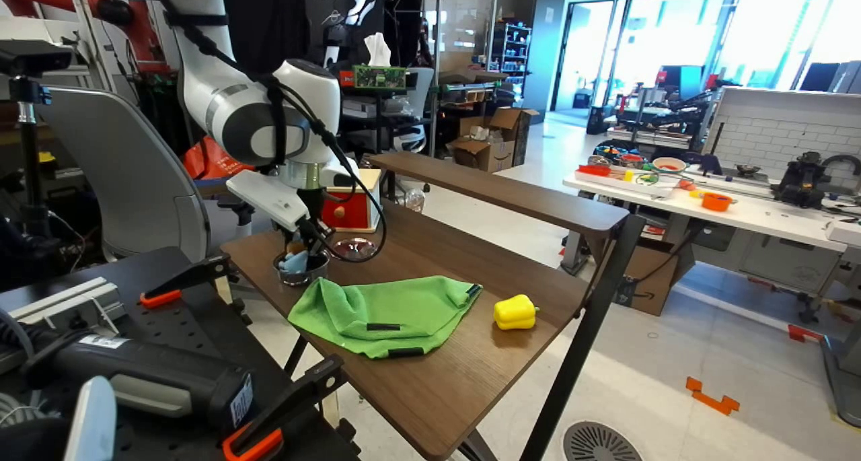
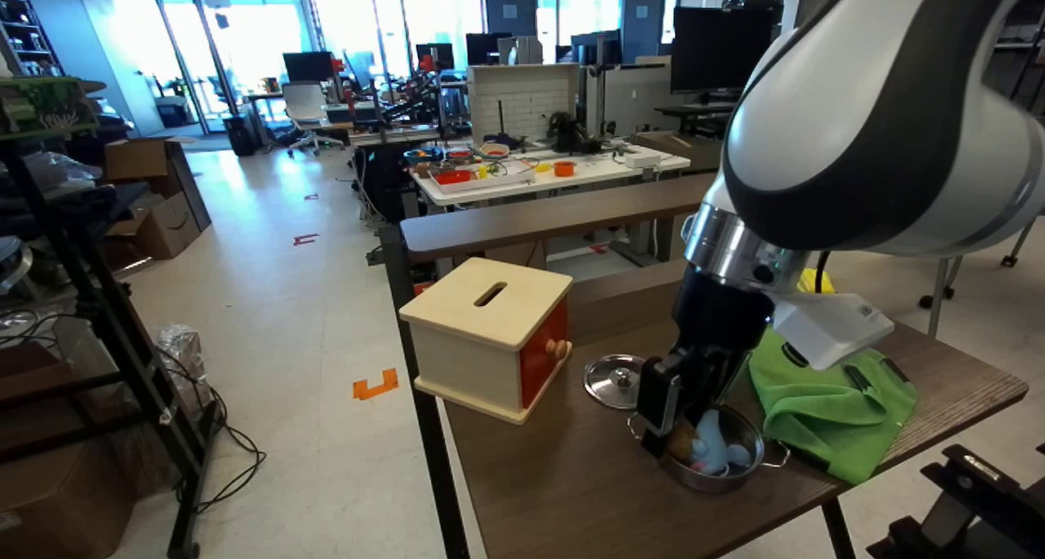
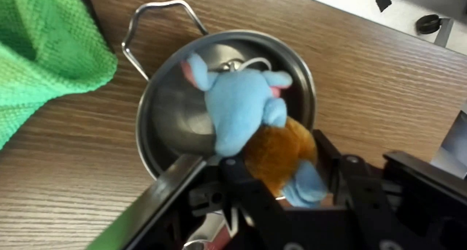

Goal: Pick up the toy from the small silver pot and put it on the table.

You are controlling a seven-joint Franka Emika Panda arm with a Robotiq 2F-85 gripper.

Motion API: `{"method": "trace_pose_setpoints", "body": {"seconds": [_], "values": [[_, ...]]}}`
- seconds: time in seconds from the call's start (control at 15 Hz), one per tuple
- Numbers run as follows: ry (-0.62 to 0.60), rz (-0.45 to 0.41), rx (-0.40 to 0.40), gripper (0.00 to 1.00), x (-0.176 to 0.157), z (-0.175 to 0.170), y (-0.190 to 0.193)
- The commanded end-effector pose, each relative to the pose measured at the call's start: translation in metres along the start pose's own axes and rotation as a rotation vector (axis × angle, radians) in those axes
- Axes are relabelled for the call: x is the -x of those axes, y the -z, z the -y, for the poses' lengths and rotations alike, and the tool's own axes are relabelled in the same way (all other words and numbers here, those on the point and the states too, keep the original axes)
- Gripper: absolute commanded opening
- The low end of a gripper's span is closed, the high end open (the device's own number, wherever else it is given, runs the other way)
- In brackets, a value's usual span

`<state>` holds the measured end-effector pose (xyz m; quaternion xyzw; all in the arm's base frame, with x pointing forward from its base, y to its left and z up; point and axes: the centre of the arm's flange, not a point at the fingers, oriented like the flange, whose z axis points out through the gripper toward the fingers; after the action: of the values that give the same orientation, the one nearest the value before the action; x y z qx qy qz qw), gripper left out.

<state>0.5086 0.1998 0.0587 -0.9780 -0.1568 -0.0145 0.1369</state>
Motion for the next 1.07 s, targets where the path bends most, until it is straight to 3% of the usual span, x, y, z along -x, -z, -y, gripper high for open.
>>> {"method": "trace_pose_setpoints", "body": {"seconds": [0.0, 0.13, 0.2, 0.73, 0.8, 0.87, 1.0], "values": [[0.008, -0.027, 0.003, 0.18, -0.010, 0.001, -0.006], [0.008, -0.027, 0.005, 0.04, -0.011, 0.000, -0.006], [0.008, -0.028, 0.008, 0.01, -0.012, 0.000, -0.004], [-0.006, -0.001, 0.010, 0.04, -0.013, -0.004, 0.006], [-0.008, 0.008, 0.010, 0.40, -0.013, -0.004, 0.005], [-0.011, 0.012, 0.015, 0.40, -0.012, -0.005, 0.004], [-0.017, 0.024, 0.016, 0.54, -0.011, -0.006, 0.004]]}}
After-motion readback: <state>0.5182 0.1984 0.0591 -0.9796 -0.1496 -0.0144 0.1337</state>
